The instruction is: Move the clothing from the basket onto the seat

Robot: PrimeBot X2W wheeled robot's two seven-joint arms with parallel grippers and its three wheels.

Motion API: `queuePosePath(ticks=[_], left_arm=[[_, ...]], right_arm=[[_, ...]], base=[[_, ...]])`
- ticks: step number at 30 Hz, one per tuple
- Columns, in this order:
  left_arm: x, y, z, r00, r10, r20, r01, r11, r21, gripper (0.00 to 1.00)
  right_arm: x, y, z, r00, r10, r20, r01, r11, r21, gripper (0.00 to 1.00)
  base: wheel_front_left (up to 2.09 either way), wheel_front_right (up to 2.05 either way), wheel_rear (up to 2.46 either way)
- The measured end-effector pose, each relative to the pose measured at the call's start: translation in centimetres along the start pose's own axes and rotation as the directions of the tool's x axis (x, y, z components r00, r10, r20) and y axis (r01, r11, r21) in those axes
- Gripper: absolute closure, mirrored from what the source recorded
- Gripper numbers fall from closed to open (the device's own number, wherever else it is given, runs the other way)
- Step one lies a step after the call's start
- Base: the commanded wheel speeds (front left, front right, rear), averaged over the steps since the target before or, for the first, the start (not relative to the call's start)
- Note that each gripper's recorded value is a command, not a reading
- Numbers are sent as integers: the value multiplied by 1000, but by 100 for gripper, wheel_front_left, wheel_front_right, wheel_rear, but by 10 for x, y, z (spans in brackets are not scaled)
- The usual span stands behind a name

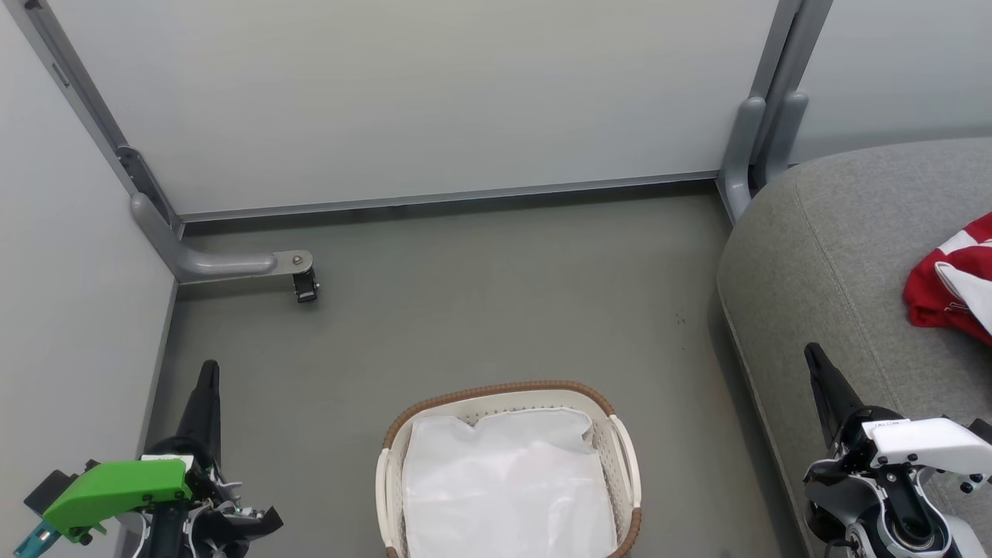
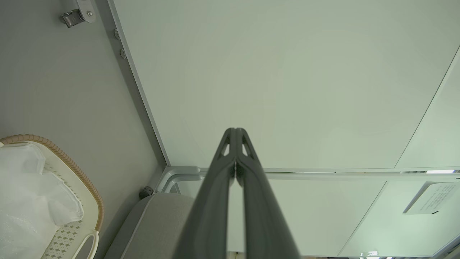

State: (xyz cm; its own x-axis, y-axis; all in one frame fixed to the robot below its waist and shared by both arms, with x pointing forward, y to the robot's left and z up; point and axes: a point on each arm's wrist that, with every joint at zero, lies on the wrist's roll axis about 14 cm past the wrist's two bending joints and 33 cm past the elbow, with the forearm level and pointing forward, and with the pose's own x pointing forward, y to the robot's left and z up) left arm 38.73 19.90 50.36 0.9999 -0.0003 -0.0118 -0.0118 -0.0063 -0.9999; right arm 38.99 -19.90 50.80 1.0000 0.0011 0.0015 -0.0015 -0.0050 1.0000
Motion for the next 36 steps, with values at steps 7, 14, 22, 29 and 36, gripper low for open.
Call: queuePosePath(ticks=[7,14,22,29,36], left_arm=[[0,0,0,1000,0,0,0,1000,0,100],[0,0,0,1000,0,0,0,1000,0,100],[0,0,0,1000,0,0,0,1000,0,100],[0,0,0,1000,0,0,0,1000,0,100],[0,0,0,1000,0,0,0,1000,0,100]], right_arm=[[0,0,0,1000,0,0,0,1000,0,100],[0,0,0,1000,0,0,0,1000,0,100],[0,0,0,1000,0,0,0,1000,0,100],[0,0,0,1000,0,0,0,1000,0,100],[0,0,0,1000,0,0,0,1000,0,100]], base=[[0,0,0],[0,0,0],[0,0,0],[0,0,0],[0,0,0]])
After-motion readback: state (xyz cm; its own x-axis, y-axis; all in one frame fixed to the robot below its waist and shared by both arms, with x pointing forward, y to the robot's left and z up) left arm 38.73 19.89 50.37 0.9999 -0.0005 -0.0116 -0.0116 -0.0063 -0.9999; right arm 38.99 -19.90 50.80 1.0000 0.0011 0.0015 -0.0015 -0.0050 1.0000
